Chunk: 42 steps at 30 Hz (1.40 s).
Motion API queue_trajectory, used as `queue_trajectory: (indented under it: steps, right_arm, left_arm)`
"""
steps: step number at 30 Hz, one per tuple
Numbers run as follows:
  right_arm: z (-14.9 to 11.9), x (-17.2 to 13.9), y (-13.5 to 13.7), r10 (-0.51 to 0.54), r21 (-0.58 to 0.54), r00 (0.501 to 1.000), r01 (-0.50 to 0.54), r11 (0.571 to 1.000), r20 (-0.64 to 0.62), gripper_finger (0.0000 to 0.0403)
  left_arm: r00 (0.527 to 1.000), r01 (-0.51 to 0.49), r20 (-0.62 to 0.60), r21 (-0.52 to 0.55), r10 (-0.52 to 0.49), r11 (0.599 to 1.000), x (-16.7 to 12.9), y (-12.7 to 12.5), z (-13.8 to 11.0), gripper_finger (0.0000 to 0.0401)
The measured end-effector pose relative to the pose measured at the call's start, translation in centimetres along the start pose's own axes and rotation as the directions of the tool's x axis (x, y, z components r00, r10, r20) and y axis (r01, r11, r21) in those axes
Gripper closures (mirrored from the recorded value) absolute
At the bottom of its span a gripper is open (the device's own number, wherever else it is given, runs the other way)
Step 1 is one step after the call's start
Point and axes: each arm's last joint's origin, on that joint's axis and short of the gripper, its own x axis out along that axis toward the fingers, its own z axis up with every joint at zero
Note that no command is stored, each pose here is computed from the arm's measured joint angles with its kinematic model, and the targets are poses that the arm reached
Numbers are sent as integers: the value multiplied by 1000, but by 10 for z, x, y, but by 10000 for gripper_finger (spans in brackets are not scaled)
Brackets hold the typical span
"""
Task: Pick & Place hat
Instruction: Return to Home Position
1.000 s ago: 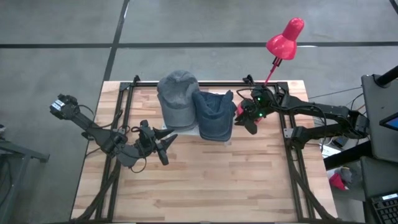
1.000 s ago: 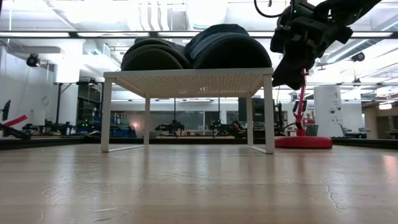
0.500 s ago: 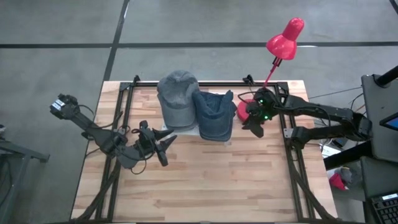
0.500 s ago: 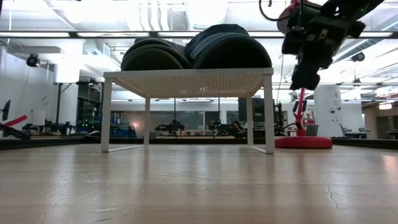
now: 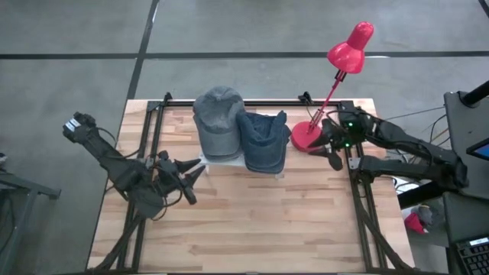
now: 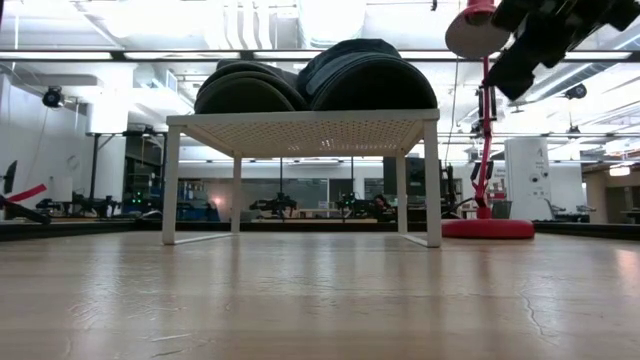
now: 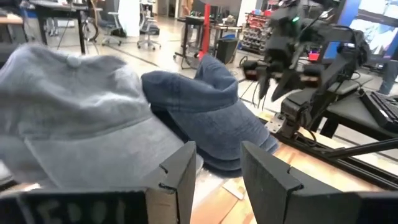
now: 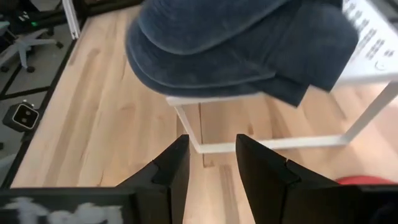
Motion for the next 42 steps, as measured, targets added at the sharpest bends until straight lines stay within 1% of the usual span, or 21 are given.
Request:
queue_trajectory:
  steps: [5, 10, 21, 32, 36, 42]
  right_arm:
    - [-1, -12, 6, -3, -36, 998, 5, 999, 59, 273]
    - [-2, -19, 10, -3, -51, 996, 8, 999, 91, 279]
    - [-1, -20, 10, -4, -53, 995, 9, 999, 99, 282]
    - [-1, -20, 10, -4, -62, 995, 10, 998, 103, 267]
    - [-1, -20, 10, -4, -62, 995, 10, 998, 103, 266]
    - [-1, -20, 10, -4, -62, 995, 10, 998, 102, 275]
  left_arm:
    - [1000, -20, -25, -29, 19, 999, -1, 6, -7, 273]
    - [999, -24, -29, -14, 24, 1000, -1, 8, -9, 273]
    - [999, -13, -44, -35, 11, 999, -1, 7, -9, 272]
    - [999, -12, -44, -34, 11, 999, -1, 7, -9, 272]
    - [999, -13, -43, -16, 12, 1000, -1, 7, -9, 272]
    - [999, -21, -33, 63, 23, 998, 0, 8, -9, 272]
